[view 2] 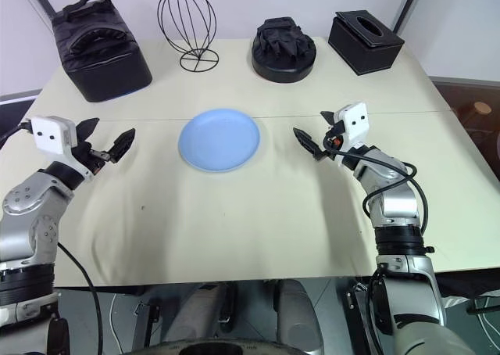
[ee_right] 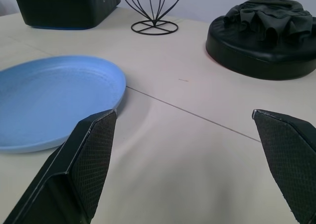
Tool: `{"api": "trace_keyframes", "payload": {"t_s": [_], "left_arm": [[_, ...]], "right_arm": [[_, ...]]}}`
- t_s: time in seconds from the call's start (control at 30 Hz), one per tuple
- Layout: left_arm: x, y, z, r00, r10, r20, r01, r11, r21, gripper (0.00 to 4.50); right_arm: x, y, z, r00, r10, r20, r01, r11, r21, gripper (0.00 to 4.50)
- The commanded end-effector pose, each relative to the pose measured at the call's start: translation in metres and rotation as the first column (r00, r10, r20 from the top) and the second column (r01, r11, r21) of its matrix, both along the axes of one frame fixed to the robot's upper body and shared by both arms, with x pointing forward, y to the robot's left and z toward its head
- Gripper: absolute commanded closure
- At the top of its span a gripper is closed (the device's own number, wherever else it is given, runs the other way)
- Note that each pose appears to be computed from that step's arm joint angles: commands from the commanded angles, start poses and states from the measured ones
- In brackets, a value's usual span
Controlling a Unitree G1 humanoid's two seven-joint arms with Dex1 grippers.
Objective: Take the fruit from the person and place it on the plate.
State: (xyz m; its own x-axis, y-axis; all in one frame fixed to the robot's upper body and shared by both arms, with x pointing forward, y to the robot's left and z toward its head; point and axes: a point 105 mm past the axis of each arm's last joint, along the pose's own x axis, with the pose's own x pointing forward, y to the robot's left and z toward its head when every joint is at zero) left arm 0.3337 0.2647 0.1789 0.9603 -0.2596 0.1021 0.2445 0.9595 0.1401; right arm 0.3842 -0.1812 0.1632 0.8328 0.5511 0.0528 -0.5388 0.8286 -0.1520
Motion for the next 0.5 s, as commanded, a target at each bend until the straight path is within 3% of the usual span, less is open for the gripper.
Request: {"api": "trace_keyframes", "payload": {"t_s": [0.03, 0.5], "left_arm": [[-0.0045, -0.0001, 0.0210, 0.997, -0.015, 0.078, 0.018, 0.999, -0.036, 0.01], [-0.0047, 0.0019, 0.0192, 0.997, -0.003, 0.075, 0.005, 1.000, -0.017, 0.01]], "right_arm": [[-0.0004, 0.0000, 0.0129, 0.999, 0.006, 0.052, -0.006, 1.000, 0.004, 0.00], [-0.0006, -0.0006, 0.0131, 0.999, 0.007, 0.053, -0.007, 1.000, 0.003, 0.00]]}}
